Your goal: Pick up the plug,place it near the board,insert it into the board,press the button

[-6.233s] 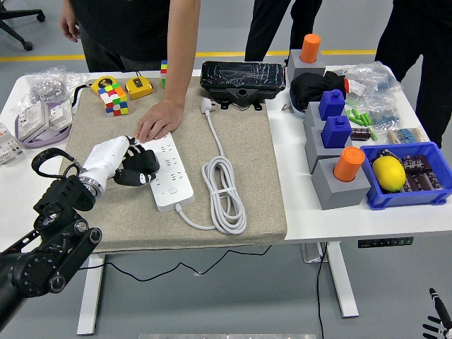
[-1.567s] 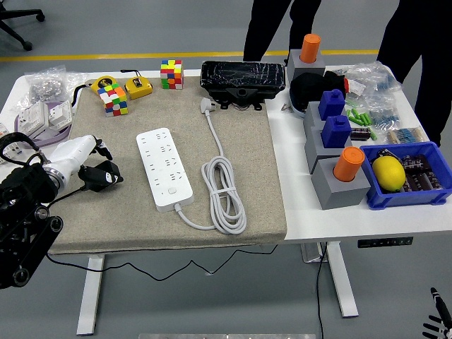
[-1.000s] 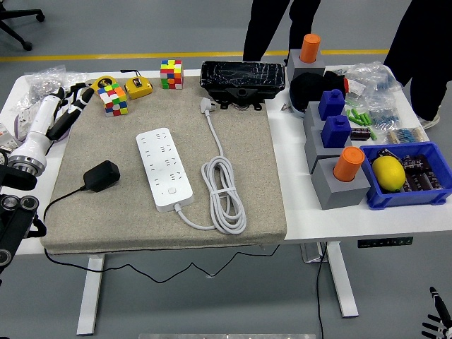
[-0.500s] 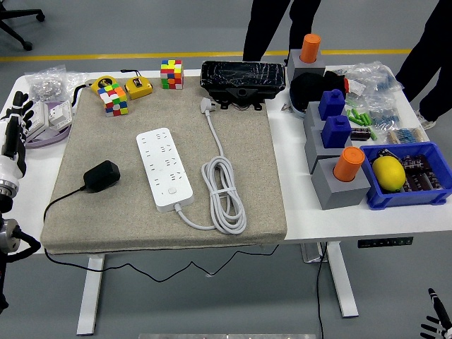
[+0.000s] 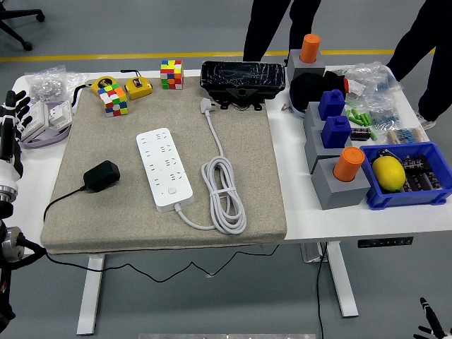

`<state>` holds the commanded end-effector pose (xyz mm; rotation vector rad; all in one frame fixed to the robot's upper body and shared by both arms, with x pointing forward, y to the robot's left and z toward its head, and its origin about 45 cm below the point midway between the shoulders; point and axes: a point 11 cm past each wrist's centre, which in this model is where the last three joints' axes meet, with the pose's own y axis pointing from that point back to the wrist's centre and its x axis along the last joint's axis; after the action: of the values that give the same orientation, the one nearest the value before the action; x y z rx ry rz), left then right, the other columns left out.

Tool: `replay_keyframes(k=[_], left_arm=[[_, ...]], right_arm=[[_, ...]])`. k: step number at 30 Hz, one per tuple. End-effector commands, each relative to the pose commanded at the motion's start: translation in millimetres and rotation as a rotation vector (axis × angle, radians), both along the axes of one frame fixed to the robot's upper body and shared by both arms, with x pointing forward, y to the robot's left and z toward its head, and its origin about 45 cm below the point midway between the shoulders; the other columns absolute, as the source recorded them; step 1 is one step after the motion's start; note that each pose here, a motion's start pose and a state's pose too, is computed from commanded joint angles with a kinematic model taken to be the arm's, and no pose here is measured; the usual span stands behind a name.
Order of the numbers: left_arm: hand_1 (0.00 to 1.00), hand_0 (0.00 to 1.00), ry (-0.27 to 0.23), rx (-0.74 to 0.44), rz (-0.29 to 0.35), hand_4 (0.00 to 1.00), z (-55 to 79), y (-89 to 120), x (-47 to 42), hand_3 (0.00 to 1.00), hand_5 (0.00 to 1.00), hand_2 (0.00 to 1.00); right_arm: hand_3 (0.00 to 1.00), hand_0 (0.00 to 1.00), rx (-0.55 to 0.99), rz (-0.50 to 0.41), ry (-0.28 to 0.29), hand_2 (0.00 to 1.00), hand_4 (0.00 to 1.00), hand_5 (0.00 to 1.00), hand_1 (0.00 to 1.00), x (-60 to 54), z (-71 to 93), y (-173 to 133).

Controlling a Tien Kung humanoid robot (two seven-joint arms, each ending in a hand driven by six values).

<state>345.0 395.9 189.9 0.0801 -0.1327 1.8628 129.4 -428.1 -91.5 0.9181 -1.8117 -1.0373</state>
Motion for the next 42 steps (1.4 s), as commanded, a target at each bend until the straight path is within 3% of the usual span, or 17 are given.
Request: replay_keyframes(k=[1, 6, 7, 12, 13, 14, 18, 19, 24, 25, 30, 31, 37, 38, 42], left_arm=[[0.883, 0.845, 0.005, 0.007, 0.0, 0.998, -0.7, -0.6, -0.9, 0.827, 0.914, 0.848], [0.883, 0.845, 0.035, 0.043, 0.013, 0.998, -6.3, 1.4, -9.9, 0.827, 0.914, 0.848], [0.859, 0.819, 0.037, 0.05, 0.016, 0.998, -6.3, 2.2, -11.3, 0.819, 0.787, 0.833], [0.859, 0.819, 0.047, 0.068, 0.03, 0.998, -6.2, 4.9, -15.7, 0.819, 0.787, 0.833], [0.859, 0.819, 0.047, 0.071, 0.033, 0.998, -5.6, 5.3, -15.9, 0.819, 0.787, 0.833], [0.822, 0.801, 0.045, 0.073, 0.037, 0.998, -4.4, 5.8, -16.2, 0.801, 0.72, 0.792], [0.822, 0.801, 0.043, 0.085, 0.051, 0.998, -1.2, 7.7, -16.7, 0.801, 0.72, 0.792], [0.757, 0.749, 0.039, 0.087, 0.056, 0.998, 0.2, 8.2, -16.9, 0.759, 0.677, 0.736], [0.757, 0.749, 0.032, 0.093, 0.071, 0.998, 4.0, 10.3, -18.0, 0.759, 0.677, 0.736], [0.75, 0.739, 0.033, 0.095, 0.075, 0.998, 4.1, 11.1, -18.4, 0.752, 0.663, 0.73], [0.75, 0.739, 0.035, 0.094, 0.089, 0.998, 4.1, 15.3, -19.8, 0.752, 0.663, 0.73], [0.74, 0.735, 0.036, 0.094, 0.09, 0.998, 4.1, 15.7, -19.9, 0.745, 0.636, 0.721], [0.74, 0.735, 0.051, 0.087, 0.105, 0.998, -1.1, 18.3, -24.1, 0.745, 0.636, 0.721], [0.728, 0.732, 0.054, 0.087, 0.105, 0.998, -2.2, 17.6, -24.9, 0.743, 0.633, 0.713], [0.728, 0.732, 0.061, 0.084, 0.106, 0.998, -3.8, 17.2, -25.8, 0.743, 0.633, 0.713]], right_arm=[[0.799, 0.797, 0.002, 0.0, 0.002, 0.734, 0.998, 0.998, 0.737, -1.6, -0.8, 1.0], [0.799, 0.797, 0.022, 0.005, 0.016, 0.734, 0.998, 0.998, 0.737, -13.7, -7.7, 11.3], [0.799, 0.797, 0.026, 0.007, 0.02, 0.735, 0.998, 0.998, 0.737, -15.5, -8.8, 13.1], [0.799, 0.797, 0.039, 0.024, 0.039, 0.735, 0.998, 0.998, 0.737, -21.1, -11.9, 18.4], [0.799, 0.797, 0.038, 0.028, 0.041, 0.735, 0.998, 0.998, 0.737, -20.6, -11.8, 18.5], [0.798, 0.797, 0.037, 0.033, 0.043, 0.736, 0.998, 0.998, 0.737, -19.7, -11.5, 18.5], [0.798, 0.797, 0.025, 0.054, 0.048, 0.736, 0.998, 0.998, 0.737, -16.1, -10.4, 18.1], [0.602, 0.797, 0.015, 0.063, 0.05, 0.704, 0.998, 0.815, 0.735, -14.5, -9.8, 17.5], [0.602, 0.797, -0.065, 0.113, 0.065, 0.704, 0.998, 0.815, 0.735, -8.1, -5.9, 13.3], [0.491, 0.762, -0.095, 0.122, 0.066, 0.543, 0.732, 0.488, 0.662, -7.6, -4.7, 11.5], [0.491, 0.762, -0.236, 0.126, 0.099, 0.543, 0.732, 0.488, 0.662, -10.4, 3.1, -3.0], [0.424, 0.708, -0.243, 0.126, 0.102, 0.48, 0.68, 0.288, 0.567, -10.7, 3.6, -4.0], [0.424, 0.708, -0.297, 0.186, 0.154, 0.48, 0.68, 0.288, 0.567, -11.0, 6.6, -7.9], [0.462, 0.68, -0.308, 0.199, 0.159, 0.497, 0.763, 0.028, 0.563, -10.6, 6.9, -7.5], [0.462, 0.68, -0.31, 0.214, 0.156, 0.497, 0.763, 0.028, 0.563, -8.7, 6.4, -4.8]])
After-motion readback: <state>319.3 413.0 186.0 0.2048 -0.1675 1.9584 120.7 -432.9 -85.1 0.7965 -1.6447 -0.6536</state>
